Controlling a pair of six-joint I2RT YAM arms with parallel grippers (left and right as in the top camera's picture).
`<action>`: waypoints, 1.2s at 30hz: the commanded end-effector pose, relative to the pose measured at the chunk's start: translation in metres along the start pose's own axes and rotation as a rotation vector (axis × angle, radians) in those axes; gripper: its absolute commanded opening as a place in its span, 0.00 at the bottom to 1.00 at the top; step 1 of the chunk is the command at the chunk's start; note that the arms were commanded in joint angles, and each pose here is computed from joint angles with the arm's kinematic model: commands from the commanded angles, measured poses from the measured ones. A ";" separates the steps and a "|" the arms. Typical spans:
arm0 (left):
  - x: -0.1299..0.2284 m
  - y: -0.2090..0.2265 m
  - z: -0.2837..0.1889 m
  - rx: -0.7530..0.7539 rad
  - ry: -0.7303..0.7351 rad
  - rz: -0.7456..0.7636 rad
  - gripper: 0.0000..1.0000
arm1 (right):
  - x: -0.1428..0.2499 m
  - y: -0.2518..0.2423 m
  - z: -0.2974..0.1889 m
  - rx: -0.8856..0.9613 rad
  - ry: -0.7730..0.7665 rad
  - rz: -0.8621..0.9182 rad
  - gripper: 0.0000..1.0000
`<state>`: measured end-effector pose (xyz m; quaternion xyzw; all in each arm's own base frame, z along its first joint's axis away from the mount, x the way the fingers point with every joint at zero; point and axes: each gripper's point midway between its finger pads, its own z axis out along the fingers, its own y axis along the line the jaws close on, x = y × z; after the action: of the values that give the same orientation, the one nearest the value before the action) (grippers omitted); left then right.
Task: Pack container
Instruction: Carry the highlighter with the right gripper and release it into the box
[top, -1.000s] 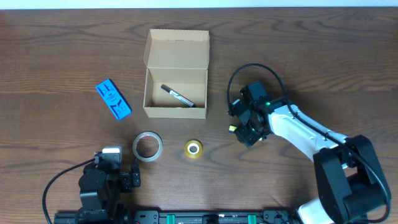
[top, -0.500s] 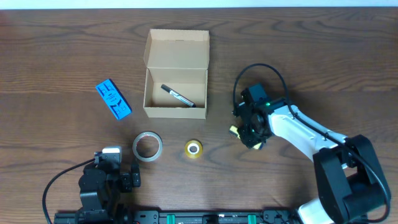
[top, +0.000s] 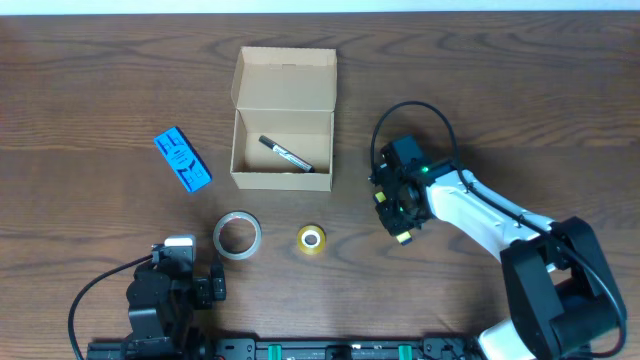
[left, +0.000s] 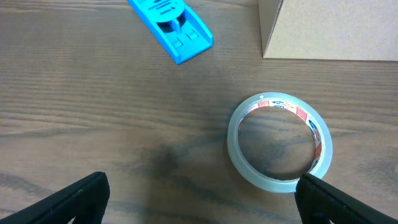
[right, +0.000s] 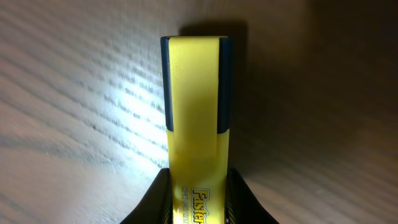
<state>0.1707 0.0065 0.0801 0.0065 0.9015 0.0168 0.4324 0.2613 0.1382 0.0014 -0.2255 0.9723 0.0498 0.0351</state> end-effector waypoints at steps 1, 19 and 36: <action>0.015 0.000 0.001 -0.004 0.054 0.005 0.95 | -0.031 0.003 -0.028 0.007 -0.108 0.000 0.01; 0.015 0.000 0.001 -0.004 0.054 0.005 0.95 | -0.173 0.076 -0.181 -0.013 -0.491 -0.272 0.01; 0.015 0.000 0.001 -0.004 0.054 0.005 0.95 | -0.211 0.131 -0.081 0.007 -0.363 -0.646 0.01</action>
<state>0.1706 0.0065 0.0800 0.0065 0.9016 0.0168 0.4322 0.3846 0.3318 0.1133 -0.4682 0.8533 0.0803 0.2150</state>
